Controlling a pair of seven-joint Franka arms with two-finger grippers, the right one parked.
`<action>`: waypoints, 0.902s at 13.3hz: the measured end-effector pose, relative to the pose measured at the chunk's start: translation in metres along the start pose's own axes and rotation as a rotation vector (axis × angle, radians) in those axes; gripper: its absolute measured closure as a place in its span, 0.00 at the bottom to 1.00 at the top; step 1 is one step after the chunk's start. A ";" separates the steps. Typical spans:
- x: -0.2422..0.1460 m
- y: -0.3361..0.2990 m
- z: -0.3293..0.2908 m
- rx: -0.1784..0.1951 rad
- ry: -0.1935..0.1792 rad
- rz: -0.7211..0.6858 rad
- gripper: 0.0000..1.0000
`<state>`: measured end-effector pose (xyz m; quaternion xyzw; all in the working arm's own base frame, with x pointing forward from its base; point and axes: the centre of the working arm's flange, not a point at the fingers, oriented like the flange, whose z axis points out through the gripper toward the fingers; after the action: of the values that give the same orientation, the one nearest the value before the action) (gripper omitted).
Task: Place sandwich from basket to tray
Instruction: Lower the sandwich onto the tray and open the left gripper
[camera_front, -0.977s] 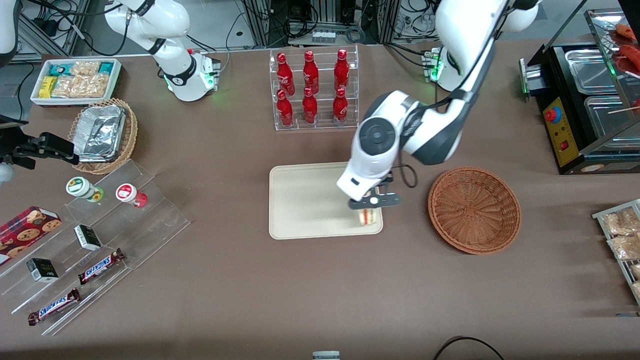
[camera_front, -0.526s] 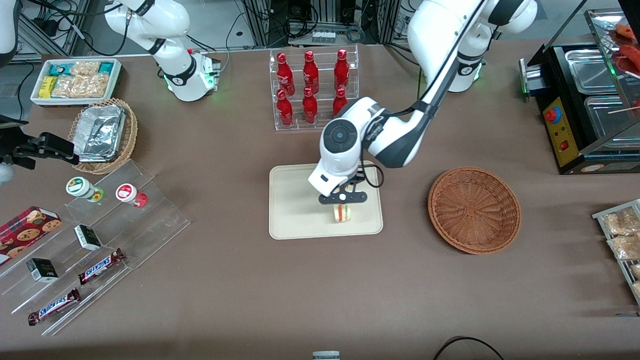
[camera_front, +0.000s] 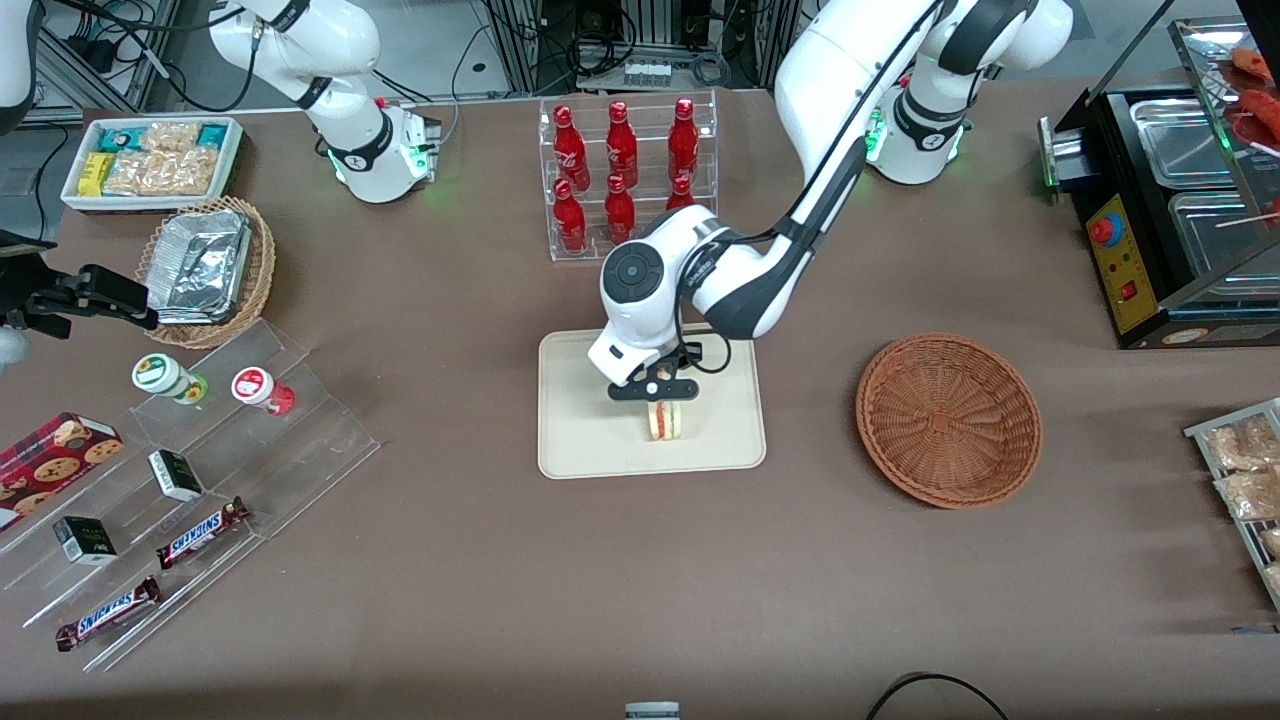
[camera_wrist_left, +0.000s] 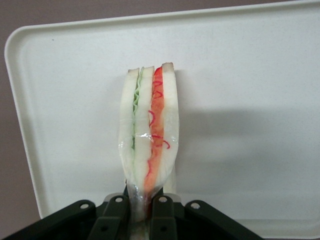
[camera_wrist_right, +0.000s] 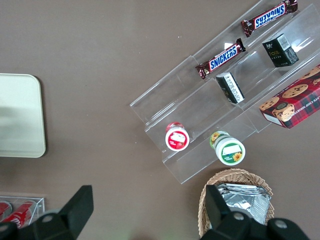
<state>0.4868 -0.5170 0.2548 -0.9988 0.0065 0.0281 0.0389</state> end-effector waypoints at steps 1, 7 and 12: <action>-0.003 0.004 0.003 -0.001 0.001 0.003 0.85; -0.011 0.018 0.013 -0.008 0.013 0.011 0.77; -0.003 0.017 -0.001 -0.025 0.037 -0.001 0.26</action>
<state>0.4837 -0.5338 0.2550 -0.9996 0.0062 0.0097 0.0265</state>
